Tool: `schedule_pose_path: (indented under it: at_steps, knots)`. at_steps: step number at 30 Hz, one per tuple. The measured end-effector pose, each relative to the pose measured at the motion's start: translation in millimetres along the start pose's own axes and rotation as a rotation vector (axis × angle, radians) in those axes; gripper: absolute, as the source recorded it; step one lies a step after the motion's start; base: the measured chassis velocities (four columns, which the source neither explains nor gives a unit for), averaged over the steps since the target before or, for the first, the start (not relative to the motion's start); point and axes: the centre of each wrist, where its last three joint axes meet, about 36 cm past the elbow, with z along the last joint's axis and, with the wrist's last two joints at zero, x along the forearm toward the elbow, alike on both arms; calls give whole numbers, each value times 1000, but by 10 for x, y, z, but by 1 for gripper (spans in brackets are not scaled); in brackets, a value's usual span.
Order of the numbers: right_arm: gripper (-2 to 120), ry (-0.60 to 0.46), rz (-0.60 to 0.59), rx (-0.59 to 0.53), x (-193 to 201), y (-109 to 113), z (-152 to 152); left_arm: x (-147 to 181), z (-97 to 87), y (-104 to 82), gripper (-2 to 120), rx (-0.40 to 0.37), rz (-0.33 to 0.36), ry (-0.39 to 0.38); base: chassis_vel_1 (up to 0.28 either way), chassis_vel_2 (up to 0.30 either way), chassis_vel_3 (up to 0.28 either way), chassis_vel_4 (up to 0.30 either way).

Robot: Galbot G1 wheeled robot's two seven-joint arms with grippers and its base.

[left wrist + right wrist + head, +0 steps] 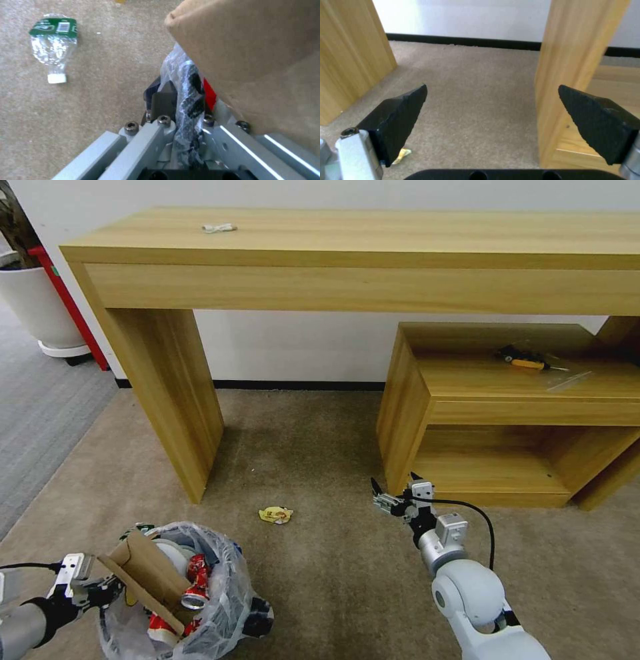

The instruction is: Pick up the trash bin and place the garbage on the floor into it.

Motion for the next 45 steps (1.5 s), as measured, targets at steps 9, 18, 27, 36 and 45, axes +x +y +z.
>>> schedule_pose_path:
  at_steps: [9,18,27,36,45]
  knots:
    - [100,5,-5,-3,-38,17,12,-9,-5,5,0,-1,2,0,128,142,-121,-142]
    - [100,27,-11,-11,-77,40,64,-40,-21,25,0,-3,12,3,120,162,-118,-167]
    - [100,77,-41,-32,-188,19,150,-44,-9,90,0,2,16,18,108,156,-106,-156]
    - [100,201,-159,-112,-636,-20,292,-14,107,122,0,39,20,23,24,33,-23,-37]
    - [100,439,-254,-54,-1122,-256,625,50,138,153,0,50,9,20,0,0,0,0]
